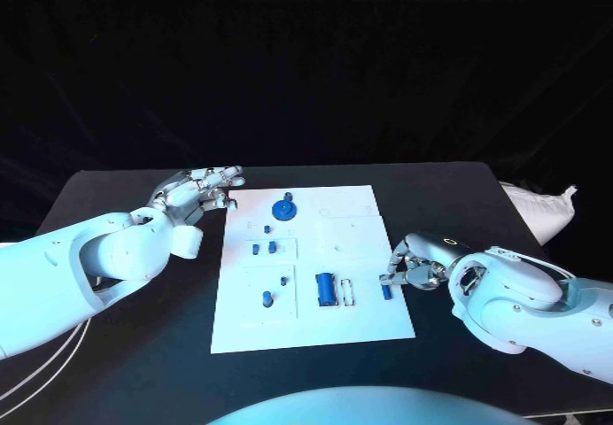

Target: Assemble the parts on the task board

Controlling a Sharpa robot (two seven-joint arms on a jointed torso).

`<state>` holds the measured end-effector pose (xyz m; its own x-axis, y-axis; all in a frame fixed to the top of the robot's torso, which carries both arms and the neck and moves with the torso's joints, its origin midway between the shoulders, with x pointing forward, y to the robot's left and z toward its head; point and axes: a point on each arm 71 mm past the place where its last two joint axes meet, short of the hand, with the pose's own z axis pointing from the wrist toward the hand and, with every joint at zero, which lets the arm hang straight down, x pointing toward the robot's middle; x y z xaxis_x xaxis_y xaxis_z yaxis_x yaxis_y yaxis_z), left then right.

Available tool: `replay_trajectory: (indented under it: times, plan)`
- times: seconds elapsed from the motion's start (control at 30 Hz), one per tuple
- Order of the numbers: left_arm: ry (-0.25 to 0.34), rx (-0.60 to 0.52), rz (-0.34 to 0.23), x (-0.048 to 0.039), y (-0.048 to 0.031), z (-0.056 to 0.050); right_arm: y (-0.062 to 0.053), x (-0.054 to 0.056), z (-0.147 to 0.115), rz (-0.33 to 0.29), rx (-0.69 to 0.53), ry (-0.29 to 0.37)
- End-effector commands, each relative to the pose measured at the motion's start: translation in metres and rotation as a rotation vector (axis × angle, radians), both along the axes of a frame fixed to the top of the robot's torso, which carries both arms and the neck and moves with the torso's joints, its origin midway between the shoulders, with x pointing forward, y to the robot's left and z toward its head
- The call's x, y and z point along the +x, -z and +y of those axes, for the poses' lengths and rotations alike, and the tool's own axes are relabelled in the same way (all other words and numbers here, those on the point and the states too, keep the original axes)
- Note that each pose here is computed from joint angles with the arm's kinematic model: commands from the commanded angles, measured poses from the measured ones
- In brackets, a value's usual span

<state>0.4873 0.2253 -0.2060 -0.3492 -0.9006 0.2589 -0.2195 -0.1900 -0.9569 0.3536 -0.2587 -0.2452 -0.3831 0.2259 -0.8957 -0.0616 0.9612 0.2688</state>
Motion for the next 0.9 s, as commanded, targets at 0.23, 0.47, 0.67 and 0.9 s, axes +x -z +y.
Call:
replay_trajectory:
  times: [0.23, 0.47, 0.67, 0.9]
  plan:
    - [0.023, -0.004, -0.007, -0.0009, -0.0003, -0.002, 0.007, 0.001, 0.001, 0.034, -0.087, -0.041]
    - [0.026, -0.003, -0.007, -0.0011, -0.0002, -0.002, 0.013, 0.002, 0.006, 0.058, -0.12, -0.068]
    - [0.028, -0.003, -0.006, -0.0012, -0.0002, -0.003, 0.016, 0.003, 0.012, 0.054, -0.134, -0.089]
    - [0.03, -0.003, -0.006, -0.0013, -0.0001, -0.003, 0.019, 0.003, 0.023, 0.025, -0.178, -0.136]
